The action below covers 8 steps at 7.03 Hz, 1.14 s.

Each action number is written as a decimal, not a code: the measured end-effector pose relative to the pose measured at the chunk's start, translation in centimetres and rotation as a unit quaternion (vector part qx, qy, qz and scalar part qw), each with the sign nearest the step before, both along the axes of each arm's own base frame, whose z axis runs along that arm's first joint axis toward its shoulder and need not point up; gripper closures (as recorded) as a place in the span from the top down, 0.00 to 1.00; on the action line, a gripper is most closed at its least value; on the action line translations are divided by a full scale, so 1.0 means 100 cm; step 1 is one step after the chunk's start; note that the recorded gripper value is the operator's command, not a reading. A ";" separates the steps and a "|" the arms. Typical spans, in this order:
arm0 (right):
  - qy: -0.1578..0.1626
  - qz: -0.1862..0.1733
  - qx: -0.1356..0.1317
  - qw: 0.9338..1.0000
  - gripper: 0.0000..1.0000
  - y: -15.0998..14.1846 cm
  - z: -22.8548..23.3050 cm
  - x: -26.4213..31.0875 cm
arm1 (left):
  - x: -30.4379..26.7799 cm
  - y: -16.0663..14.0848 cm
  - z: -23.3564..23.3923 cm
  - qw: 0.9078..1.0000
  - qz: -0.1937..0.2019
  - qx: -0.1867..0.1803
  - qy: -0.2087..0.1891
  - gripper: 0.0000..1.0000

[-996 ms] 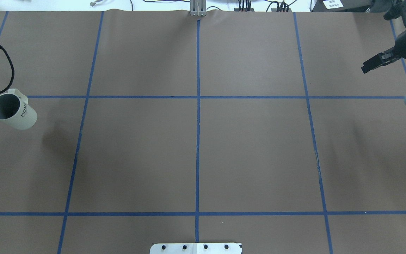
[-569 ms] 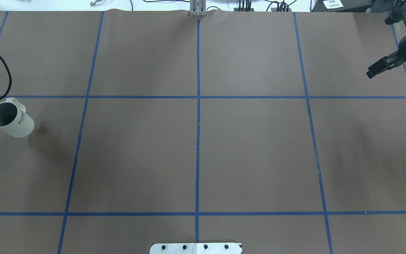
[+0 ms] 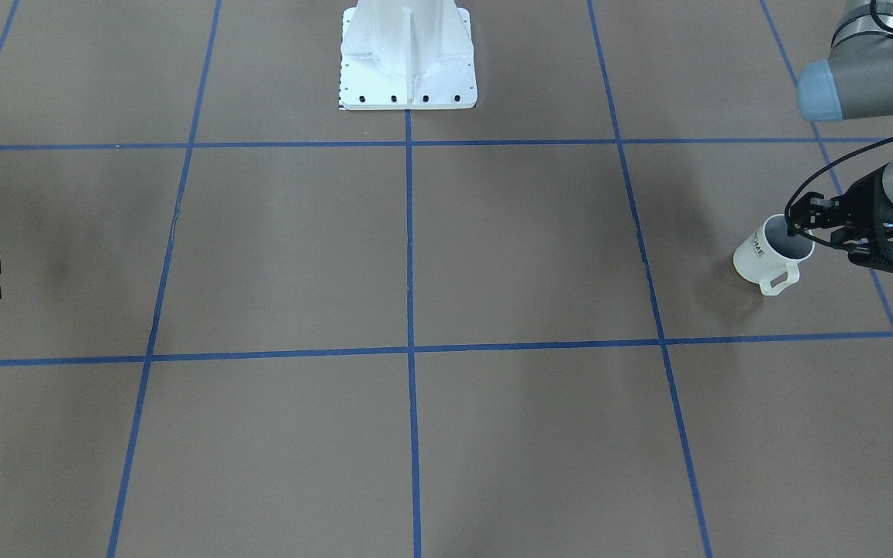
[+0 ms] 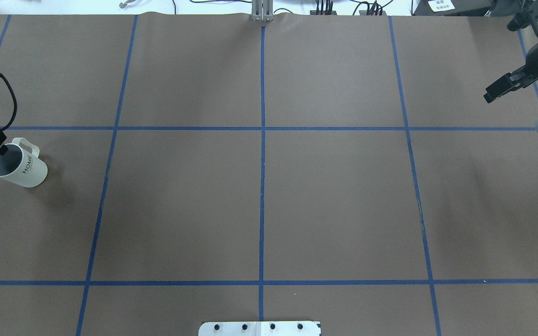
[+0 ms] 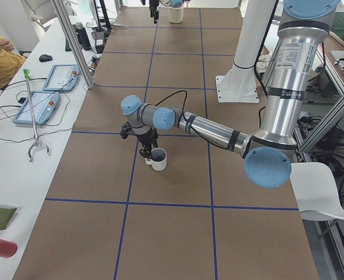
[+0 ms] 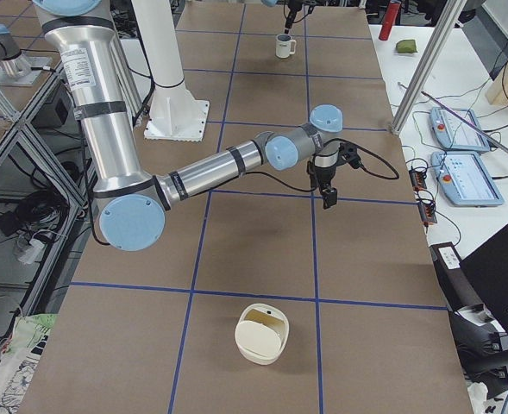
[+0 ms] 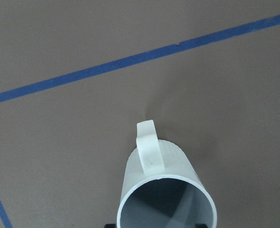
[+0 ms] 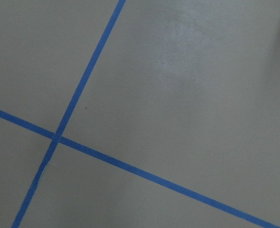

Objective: Left arm hands cup to right arm to dump lemon

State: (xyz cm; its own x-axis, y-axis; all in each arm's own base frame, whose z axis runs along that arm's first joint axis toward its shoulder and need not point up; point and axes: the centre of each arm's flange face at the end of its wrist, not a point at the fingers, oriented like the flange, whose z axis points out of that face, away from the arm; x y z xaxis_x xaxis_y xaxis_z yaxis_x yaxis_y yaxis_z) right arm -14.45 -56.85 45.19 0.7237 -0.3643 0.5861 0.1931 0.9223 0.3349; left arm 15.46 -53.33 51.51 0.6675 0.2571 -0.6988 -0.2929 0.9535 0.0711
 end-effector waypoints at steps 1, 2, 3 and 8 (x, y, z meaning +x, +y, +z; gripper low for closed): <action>0.000 0.004 -0.003 1.000 1.00 0.002 0.003 0.005 | -0.026 -0.010 -0.010 1.000 -0.025 0.007 0.003 1.00; -0.002 0.010 -0.010 1.000 1.00 0.004 0.009 0.016 | -0.060 -0.018 -0.017 0.998 -0.057 0.012 0.008 1.00; -0.014 0.018 -0.027 0.999 1.00 0.007 0.020 0.035 | -0.100 -0.023 -0.020 0.996 -0.088 0.015 0.015 1.00; -0.022 0.039 -0.099 0.994 1.00 0.038 0.087 0.143 | -0.199 -0.032 0.061 0.996 -0.086 0.023 0.013 1.00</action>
